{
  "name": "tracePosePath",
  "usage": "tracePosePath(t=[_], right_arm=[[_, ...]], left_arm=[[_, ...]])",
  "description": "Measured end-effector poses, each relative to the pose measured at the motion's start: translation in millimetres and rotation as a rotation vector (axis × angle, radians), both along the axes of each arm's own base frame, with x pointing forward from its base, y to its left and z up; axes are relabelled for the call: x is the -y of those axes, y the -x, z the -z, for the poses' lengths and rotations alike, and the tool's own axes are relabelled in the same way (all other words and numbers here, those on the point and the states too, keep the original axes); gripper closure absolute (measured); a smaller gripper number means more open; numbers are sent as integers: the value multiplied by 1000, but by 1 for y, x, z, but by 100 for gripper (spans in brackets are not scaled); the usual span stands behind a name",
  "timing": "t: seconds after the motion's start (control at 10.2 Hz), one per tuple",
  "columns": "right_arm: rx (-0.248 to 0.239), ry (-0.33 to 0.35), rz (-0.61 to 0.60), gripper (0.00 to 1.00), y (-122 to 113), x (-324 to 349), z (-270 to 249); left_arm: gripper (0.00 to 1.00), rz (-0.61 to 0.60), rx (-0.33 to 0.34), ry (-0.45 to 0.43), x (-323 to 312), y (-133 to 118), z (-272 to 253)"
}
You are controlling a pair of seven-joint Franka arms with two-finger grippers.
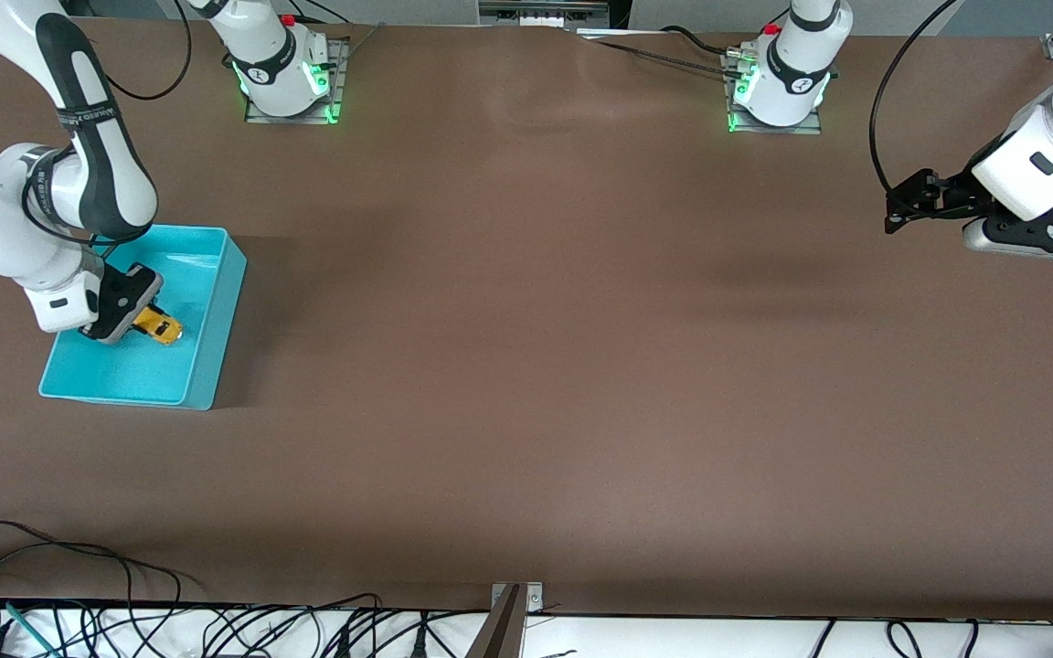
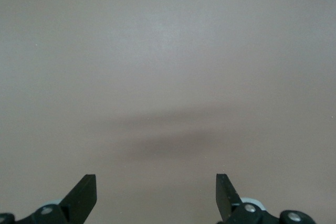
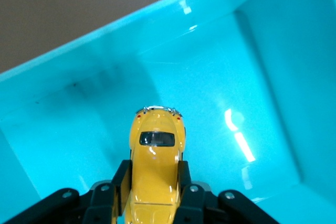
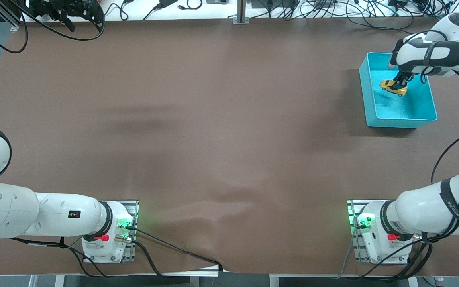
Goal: Wind up and store yellow beetle car
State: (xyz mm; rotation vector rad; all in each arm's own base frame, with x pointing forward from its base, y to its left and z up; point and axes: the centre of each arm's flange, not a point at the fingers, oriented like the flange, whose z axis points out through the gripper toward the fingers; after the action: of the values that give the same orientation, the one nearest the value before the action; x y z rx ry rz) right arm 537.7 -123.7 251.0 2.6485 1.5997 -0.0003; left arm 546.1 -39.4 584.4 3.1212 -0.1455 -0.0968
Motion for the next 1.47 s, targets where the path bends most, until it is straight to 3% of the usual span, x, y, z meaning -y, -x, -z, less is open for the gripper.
tracePosePath(t=[0.59, 0.68, 0.98, 1.17, 1.47], right_arm=[[6, -2, 31, 60, 15, 7, 23], [9, -6, 37, 55, 14, 7, 23], [41, -14, 54, 13, 10, 7, 11], [71, -31, 120, 6, 1, 2, -24], [28, -85, 335, 4, -10, -17, -107]], left_arm=[[0, 0, -1, 0, 0, 0, 0], [0, 0, -1, 0, 0, 0, 0], [0, -1, -1, 0, 0, 0, 0], [0, -1, -1, 0, 0, 0, 0], [0, -1, -1, 0, 0, 0, 0]])
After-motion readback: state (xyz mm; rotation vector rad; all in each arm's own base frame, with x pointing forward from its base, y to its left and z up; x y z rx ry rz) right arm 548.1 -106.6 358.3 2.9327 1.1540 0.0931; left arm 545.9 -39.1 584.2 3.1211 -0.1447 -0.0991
